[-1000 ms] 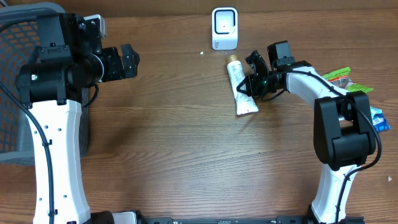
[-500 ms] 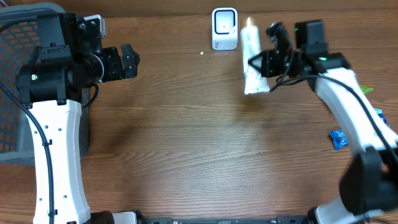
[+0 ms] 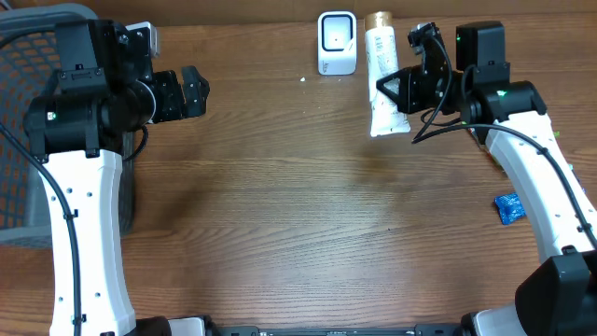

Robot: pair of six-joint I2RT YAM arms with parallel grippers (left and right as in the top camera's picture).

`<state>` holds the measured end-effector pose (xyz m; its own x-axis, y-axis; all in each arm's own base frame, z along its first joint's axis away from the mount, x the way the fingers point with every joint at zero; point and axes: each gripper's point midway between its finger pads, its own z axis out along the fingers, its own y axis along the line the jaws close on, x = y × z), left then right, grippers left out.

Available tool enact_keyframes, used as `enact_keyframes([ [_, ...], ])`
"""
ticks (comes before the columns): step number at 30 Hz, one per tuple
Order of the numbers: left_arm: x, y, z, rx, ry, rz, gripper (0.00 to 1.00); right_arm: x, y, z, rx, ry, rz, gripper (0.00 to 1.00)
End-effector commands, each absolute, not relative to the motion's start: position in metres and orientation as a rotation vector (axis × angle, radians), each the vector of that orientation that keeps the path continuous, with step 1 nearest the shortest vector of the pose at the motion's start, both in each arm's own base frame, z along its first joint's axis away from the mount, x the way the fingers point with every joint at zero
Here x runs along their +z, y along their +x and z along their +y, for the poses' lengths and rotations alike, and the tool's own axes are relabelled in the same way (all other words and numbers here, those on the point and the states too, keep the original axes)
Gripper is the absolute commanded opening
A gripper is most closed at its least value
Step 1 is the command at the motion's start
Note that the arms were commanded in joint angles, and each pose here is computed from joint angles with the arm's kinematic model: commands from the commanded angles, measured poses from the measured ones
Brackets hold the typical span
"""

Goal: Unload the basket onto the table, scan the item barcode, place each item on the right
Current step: 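Lift the white tube and hold it in front of the scanner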

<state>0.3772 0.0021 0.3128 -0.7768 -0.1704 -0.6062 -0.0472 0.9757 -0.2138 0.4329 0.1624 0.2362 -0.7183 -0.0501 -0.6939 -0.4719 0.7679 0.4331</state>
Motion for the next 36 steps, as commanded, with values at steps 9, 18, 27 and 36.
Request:
enact_keyframes([
  [9, 0.32, 0.379, 0.004, -0.237, -0.162, 2.434, 1.0, 0.269, 0.473, 0.139, 0.572, -0.247, 2.132, 0.04],
  [18, 0.32, 0.379, 0.004, -0.237, -0.162, 2.434, 1.0, 0.343, 0.486, 0.138, 0.53, -0.219, 1.988, 0.04],
  [27, 0.32, 0.379, 0.004, -0.237, -0.162, 2.434, 1.0, 0.416, 0.51, 0.153, 0.259, -0.193, 1.813, 0.03],
  [36, 0.32, 0.379, 0.004, -0.237, -0.162, 2.434, 1.0, 0.332, 0.567, 0.178, -0.357, -0.281, 1.831, 0.04],
])
